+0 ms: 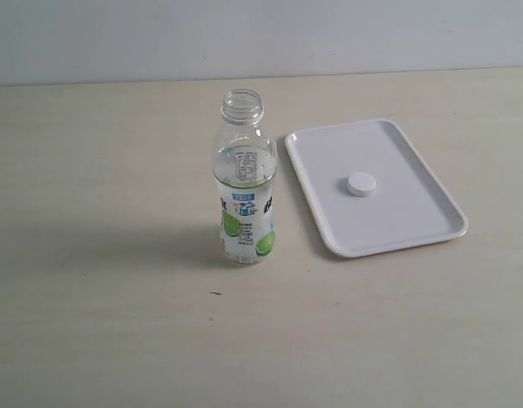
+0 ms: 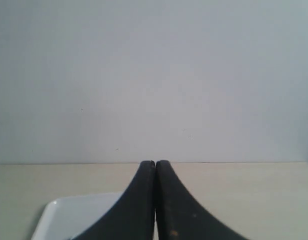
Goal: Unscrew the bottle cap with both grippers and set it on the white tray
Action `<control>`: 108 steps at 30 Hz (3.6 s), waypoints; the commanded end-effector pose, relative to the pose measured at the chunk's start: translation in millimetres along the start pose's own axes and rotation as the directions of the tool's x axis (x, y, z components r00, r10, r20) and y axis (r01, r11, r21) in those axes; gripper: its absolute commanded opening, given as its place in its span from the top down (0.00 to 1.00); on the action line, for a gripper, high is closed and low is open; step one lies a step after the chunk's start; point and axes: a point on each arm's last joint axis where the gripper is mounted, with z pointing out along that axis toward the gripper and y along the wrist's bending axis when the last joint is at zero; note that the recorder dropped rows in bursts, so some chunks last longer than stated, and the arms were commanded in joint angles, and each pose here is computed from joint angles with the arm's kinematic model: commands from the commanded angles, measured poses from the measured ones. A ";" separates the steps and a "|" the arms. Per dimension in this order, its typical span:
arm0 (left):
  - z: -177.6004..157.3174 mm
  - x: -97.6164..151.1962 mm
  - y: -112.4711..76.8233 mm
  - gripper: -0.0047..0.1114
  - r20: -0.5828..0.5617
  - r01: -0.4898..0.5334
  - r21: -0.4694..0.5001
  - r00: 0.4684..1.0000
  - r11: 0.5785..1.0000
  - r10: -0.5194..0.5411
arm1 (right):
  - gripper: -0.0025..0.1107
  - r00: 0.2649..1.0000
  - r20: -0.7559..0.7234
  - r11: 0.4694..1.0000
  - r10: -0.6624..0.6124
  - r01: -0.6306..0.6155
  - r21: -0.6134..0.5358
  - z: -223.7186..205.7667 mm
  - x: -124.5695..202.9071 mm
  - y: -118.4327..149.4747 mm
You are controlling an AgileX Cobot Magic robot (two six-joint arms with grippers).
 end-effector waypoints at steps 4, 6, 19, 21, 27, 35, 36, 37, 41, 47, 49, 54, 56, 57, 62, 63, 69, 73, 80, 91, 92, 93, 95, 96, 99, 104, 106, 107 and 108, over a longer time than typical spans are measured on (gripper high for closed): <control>-0.4 1.0 0.5 0.96 -0.001 0.008 -0.004 1.000 1.000 -0.008 | 0.98 0.997 0.017 0.997 0.073 -0.074 0.011 -0.4 -0.1 -1.0; -0.4 1.0 0.5 0.96 -0.001 0.008 -0.004 1.000 1.000 -0.008 | 0.98 0.996 0.017 0.996 0.084 -0.084 0.011 -0.4 -0.1 -1.0; -0.4 1.0 0.5 0.96 -0.001 0.008 -0.004 1.000 1.000 -0.008 | 0.98 0.997 0.011 0.997 0.083 -0.083 0.002 -0.6 0.4 -0.2; -0.4 1.0 0.5 0.96 -0.001 0.008 -0.004 1.000 1.000 -0.008 | 0.98 0.997 -0.004 0.997 0.082 -0.082 0.005 -0.6 1.8 -0.4; -0.4 1.1 0.5 0.96 -0.002 0.006 -0.004 1.000 1.000 -0.006 | 0.98 0.955 -0.007 0.955 0.296 -0.296 0.006 -0.6 2.2 -0.3; -0.4 1.1 0.5 0.96 -0.002 0.006 -0.004 1.000 1.000 -0.006 | 0.98 0.951 -0.001 0.951 0.309 -0.309 0.004 -0.6 1.6 -0.3; -0.4 1.1 0.5 0.96 -0.002 0.006 -0.004 1.000 1.000 -0.006 | 0.98 0.951 -0.001 0.951 0.309 -0.309 0.004 -0.6 1.6 -0.3; -0.4 1.1 0.5 0.96 -0.002 0.006 -0.004 1.000 1.000 -0.006 | 0.98 0.951 -0.001 0.951 0.309 -0.309 0.004 -0.6 1.6 -0.3; -0.4 1.1 0.5 0.96 -0.002 0.006 -0.004 1.000 1.000 -0.006 | 0.98 0.951 -0.001 0.951 0.309 -0.309 0.004 -0.6 1.6 -0.3; -0.4 1.1 0.5 0.96 -0.002 0.006 -0.004 1.000 1.000 -0.006 | 0.98 0.951 -0.001 0.951 0.309 -0.309 0.004 -0.6 1.6 -0.3; -0.4 1.1 0.5 0.96 -0.002 0.006 -0.004 1.000 1.000 -0.006 | 0.98 0.951 -0.001 0.951 0.309 -0.309 0.004 -0.6 1.6 -0.3; -3.6 0.6 -0.9 0.96 0.006 0.035 0.019 0.999 0.999 -0.035 | 0.98 0.951 -0.001 0.951 0.309 -0.309 0.004 -0.6 1.6 -0.3; -10.3 2.2 1.5 0.96 0.001 0.035 0.006 0.999 0.999 -0.035 | 0.98 0.951 -0.001 0.951 0.309 -0.309 0.004 -0.6 1.6 -0.3; -11.6 7.7 6.0 0.96 -0.058 0.036 -0.037 0.998 0.999 -0.038 | 0.98 0.951 -0.001 0.951 0.309 -0.309 0.004 -0.6 1.6 -0.3; -12.2 12.4 10.0 0.96 -0.109 0.033 -0.077 0.993 0.996 -0.042 | 0.98 0.951 -0.001 0.951 0.309 -0.309 0.004 -0.6 1.6 -0.3; -12.2 12.4 10.0 0.96 -0.109 0.033 -0.077 0.993 0.996 -0.042 | 0.98 0.951 -0.001 0.951 0.309 -0.309 0.004 -0.6 1.6 -0.3; -12.1 11.6 9.2 0.96 -0.099 0.066 -0.071 0.992 0.995 -0.073 | 0.98 0.950 -0.001 0.950 0.311 -0.311 0.004 -0.6 1.6 -0.3; -12.0 11.6 7.9 0.96 -0.099 0.069 -0.057 0.992 0.996 -0.075 | 0.98 0.950 -0.001 0.950 0.311 -0.311 0.004 -0.6 1.6 -0.3; -12.2 13.6 6.4 0.96 -0.128 -0.141 -0.017 0.982 0.990 0.138 | 0.98 0.950 -0.001 0.950 0.311 -0.311 0.004 -0.6 1.6 -0.3; -12.2 14.2 6.6 0.96 -0.135 -0.141 -0.018 0.981 0.990 0.138 | 0.98 0.950 -0.001 0.950 0.311 -0.311 0.004 -0.6 1.6 -0.3; -12.2 14.2 6.6 0.96 -0.135 -0.143 -0.017 0.981 0.990 0.140 | 0.98 0.950 -0.001 0.950 0.311 -0.311 0.004 -0.6 1.6 -0.3; -12.2 14.2 6.6 0.96 -0.135 -0.143 -0.017 0.981 0.990 0.140 | 0.98 0.950 -0.001 0.950 0.311 -0.311 0.004 -0.6 1.6 -0.3; -12.2 14.2 6.6 0.96 -0.135 -0.143 -0.017 0.981 0.990 0.140 | 0.98 0.950 -0.001 0.950 0.311 -0.311 0.004 -0.6 1.6 -0.3; -12.2 14.2 6.6 0.96 -0.135 -0.143 -0.017 0.981 0.990 0.140 | 0.98 0.950 -0.001 0.950 0.311 -0.311 0.004 -0.6 1.6 -0.3; -12.2 14.2 6.6 0.96 -0.135 -0.143 -0.017 0.981 0.990 0.140 | 0.98 0.950 -0.001 0.950 0.311 -0.311 0.004 -0.6 1.6 -0.3; -12.2 14.2 6.6 0.96 -0.135 -0.143 -0.017 0.981 0.990 0.140 | 0.98 0.950 -0.001 0.950 0.313 -0.313 0.004 -0.6 1.6 -0.3; -12.2 14.2 6.6 0.96 -0.135 -0.143 -0.017 0.981 0.990 0.140 | 0.98 0.950 -0.001 0.950 0.313 -0.313 0.004 -0.6 1.6 -0.3; -12.2 14.2 6.6 0.96 -0.135 -0.143 -0.017 0.981 0.990 0.140 | 0.98 0.950 -0.001 0.950 0.313 -0.313 0.004 -0.6 1.6 -0.3; -12.2 14.2 6.6 0.96 -0.135 -0.143 -0.017 0.981 0.990 0.140 | 0.98 0.950 -0.001 0.950 0.313 -0.313 0.004 -0.6 1.6 -0.3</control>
